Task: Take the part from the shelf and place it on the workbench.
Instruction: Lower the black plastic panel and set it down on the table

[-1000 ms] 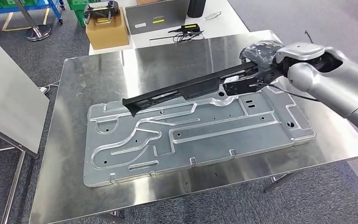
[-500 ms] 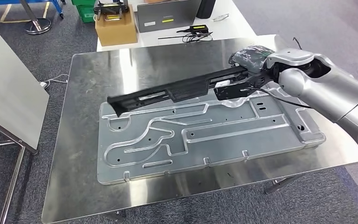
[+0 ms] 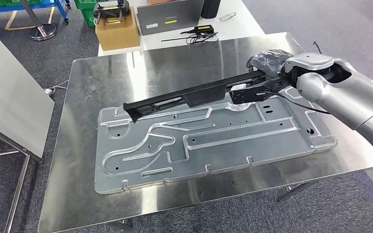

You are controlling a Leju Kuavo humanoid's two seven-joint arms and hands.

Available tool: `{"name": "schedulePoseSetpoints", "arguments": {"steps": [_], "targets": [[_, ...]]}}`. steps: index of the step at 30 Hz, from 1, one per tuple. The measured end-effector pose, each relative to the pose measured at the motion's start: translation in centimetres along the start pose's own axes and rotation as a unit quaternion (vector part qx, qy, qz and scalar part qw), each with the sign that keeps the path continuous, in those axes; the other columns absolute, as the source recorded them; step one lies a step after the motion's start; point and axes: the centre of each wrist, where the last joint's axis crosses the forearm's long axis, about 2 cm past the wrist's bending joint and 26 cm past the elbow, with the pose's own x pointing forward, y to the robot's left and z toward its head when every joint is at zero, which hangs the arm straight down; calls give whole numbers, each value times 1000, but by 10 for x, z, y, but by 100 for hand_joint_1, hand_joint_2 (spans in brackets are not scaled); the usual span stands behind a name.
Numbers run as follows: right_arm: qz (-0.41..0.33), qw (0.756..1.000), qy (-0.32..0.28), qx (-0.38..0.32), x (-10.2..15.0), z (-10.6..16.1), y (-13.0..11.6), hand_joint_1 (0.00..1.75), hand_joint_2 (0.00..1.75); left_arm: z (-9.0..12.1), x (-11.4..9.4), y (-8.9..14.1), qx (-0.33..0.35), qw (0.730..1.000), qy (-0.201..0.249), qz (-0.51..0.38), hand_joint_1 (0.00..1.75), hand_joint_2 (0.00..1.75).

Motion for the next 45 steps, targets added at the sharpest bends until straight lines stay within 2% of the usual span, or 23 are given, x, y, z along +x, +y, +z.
{"name": "schedulePoseSetpoints", "arguments": {"steps": [4, 8, 9, 13, 35, 45], "targets": [[-3, 1000, -2, 1, 1, 0, 1, 175, 175, 0, 0, 0, 0, 1000, -1, 0, 0, 175], [-4, 1000, -2, -1, 1, 0, 0, 0, 0, 0, 0, 0, 0, 1000, -3, 1, 0, 175], [-4, 1000, -2, -2, 1, 0, 0, 0, 0, 0, 1, 0, 0, 1000, -3, 1, 0, 175], [-5, 1000, -1, -6, 0, 1, -1, 0, 0, 0, 1, 0, -3, 1000, -8, 6, 0, 0], [-18, 1000, -1, -2, -4, 1, 16, 0, 0, 0, 0, -1, -2, 1000, -12, 18, 0, 0], [-23, 1000, 10, -5, -17, 11, 16, 0, 0, 0, 1, 0, -5, 1000, -15, 20, 0, 0]]}}
